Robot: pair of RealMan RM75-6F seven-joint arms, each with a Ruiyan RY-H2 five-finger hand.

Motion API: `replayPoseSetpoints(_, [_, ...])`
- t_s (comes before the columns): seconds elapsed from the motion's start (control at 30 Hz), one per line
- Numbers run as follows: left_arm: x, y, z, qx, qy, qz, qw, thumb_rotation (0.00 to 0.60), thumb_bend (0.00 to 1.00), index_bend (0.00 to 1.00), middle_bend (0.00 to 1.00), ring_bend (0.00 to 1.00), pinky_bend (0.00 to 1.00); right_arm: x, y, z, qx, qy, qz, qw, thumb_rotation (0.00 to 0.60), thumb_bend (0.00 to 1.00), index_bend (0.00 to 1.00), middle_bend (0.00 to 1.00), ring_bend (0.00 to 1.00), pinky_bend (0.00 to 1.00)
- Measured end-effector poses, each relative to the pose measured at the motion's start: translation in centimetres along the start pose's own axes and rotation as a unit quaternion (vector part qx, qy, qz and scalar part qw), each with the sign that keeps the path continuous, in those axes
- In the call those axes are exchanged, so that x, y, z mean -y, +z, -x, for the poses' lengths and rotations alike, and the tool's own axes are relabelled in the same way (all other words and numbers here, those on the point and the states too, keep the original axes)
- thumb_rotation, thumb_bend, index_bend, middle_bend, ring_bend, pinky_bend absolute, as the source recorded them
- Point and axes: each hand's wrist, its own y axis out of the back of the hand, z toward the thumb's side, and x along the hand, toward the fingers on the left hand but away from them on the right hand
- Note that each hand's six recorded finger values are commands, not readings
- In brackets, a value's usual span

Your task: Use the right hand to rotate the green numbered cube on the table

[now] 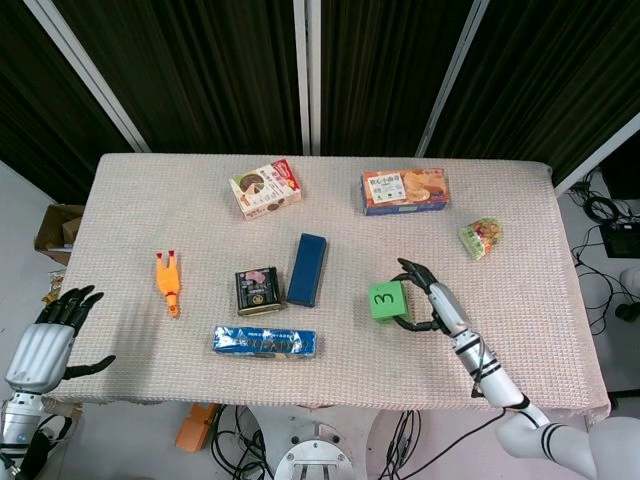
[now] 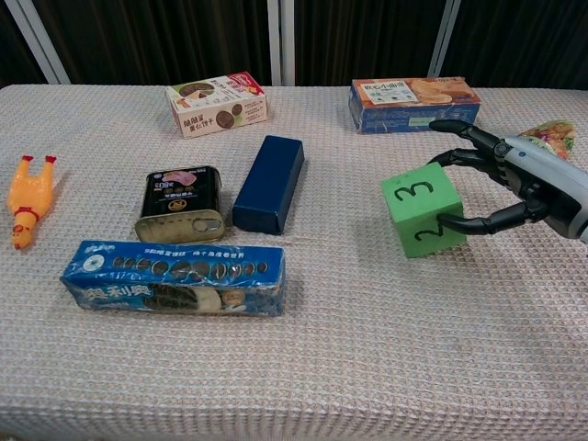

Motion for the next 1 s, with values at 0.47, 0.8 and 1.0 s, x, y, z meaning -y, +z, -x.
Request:
replayPoseSetpoints(0.47, [-0.8,-0.1,0.2,-0.003,0.011,0.001,0.9999,0.475,0.12,0.14,0.08,0.07,0.18,-5.0,3.5,-2.2,-0.074,-0.061,-0.065,0.9933,0.6,0.01,0.0,0.0,0.0,0.0])
replayPoseSetpoints(0.8, [-2.0,-1.4,1.2,-0.034,0.023,-0.004,0.9992,0.474,0.12,0.14,0.08,0.07,0.18,-11.4,4.5,-9.2,0.002,-0.142,-0.355,0.9242,0.6,0.03,0.0,0.0,0.0,0.0])
replayPoseSetpoints(1.0, [-2.1,-1.3,1.3,-0.031,0.025,-0.008,0.9992,0.477,0.12,0.14,0.08,0.07,0.18,-13.7,4.1,-14.1,0.118,-0.167,-0.502,0.8403,0.6,0.04,0.0,0.0,0.0,0.0])
